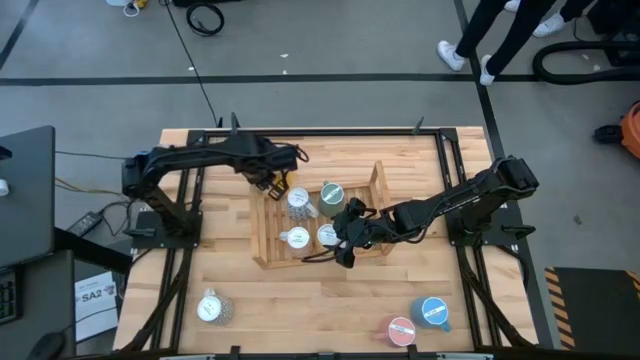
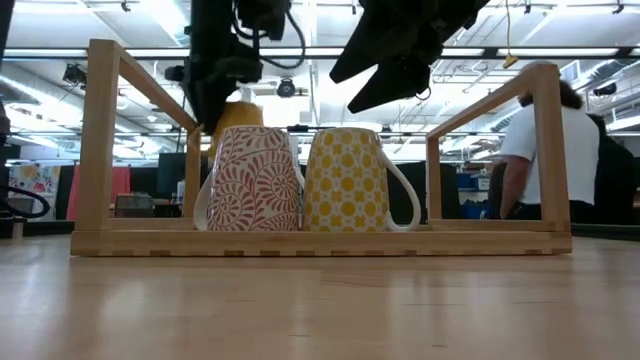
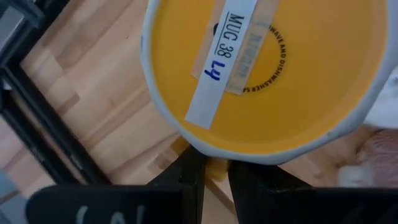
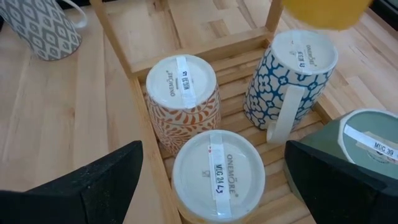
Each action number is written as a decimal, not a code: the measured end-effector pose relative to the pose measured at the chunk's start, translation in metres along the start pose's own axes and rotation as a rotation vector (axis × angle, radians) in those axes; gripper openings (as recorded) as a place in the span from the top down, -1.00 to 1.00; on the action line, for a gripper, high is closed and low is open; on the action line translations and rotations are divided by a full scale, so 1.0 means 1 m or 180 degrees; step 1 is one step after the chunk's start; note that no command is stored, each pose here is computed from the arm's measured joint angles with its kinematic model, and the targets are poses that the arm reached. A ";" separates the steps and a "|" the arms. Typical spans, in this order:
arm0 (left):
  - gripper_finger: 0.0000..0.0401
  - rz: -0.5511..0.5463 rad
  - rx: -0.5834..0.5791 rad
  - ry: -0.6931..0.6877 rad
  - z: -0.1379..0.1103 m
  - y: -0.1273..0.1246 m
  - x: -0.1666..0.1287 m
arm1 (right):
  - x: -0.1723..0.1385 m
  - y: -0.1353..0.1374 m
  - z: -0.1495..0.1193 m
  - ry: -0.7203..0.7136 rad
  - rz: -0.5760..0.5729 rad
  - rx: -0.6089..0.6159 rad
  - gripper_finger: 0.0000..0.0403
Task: Place coffee mugs
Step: Put the yellow mug on the shelf
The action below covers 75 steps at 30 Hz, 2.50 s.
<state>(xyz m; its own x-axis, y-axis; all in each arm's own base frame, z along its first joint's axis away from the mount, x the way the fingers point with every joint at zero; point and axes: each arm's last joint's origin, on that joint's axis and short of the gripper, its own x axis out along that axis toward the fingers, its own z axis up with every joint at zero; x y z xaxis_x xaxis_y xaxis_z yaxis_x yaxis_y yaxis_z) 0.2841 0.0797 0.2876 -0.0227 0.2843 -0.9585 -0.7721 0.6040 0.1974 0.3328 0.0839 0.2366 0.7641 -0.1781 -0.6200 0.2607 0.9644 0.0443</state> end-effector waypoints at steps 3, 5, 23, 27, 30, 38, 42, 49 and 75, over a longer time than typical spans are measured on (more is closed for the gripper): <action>0.71 0.0131 0.0079 0.0163 0.000 -0.002 0.006 | 0.000 0.000 0.000 0.0000 0.0000 -0.0001 -0.97; 0.71 0.0244 0.0140 0.0323 -0.003 -0.002 0.010 | 0.000 0.000 0.000 0.0001 0.0000 -0.0002 -0.97; 0.71 0.0028 0.0126 0.0655 -0.007 -0.006 0.014 | 0.000 0.000 0.001 -0.0026 -0.0012 -0.0075 -0.97; 0.71 -0.0053 0.0153 0.0639 -0.007 -0.011 0.015 | 0.000 0.000 0.001 -0.0025 -0.0012 -0.0076 -0.97; 0.71 -0.0066 0.0183 0.0656 -0.009 -0.017 0.016 | 0.000 0.000 0.001 -0.0022 -0.0014 -0.0078 -0.97; 0.71 0.0012 0.0080 0.0694 -0.014 -0.033 0.022 | 0.000 0.000 0.000 -0.0020 -0.0015 -0.0101 -0.97; 0.71 0.0053 0.0022 0.0694 -0.016 -0.039 0.025 | 0.000 0.000 0.001 -0.0023 -0.0015 -0.0100 -0.97; 0.71 0.0100 -0.0208 0.0687 -0.021 -0.046 0.025 | 0.000 0.000 0.000 -0.0017 -0.0017 -0.0108 -0.97; 0.71 0.0165 -0.1303 0.0684 -0.029 -0.054 0.021 | -0.039 -0.017 0.024 -0.0350 -0.0039 -0.1205 -0.97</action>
<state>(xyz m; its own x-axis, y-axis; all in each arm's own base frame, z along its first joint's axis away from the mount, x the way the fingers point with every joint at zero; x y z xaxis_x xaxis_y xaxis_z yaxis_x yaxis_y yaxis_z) 0.3073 0.0317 0.2506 -0.1656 0.1197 -0.9789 -0.9527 0.2372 0.1902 0.3124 0.0694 0.2792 0.8263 -0.1900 -0.5302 0.0497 0.9623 -0.2673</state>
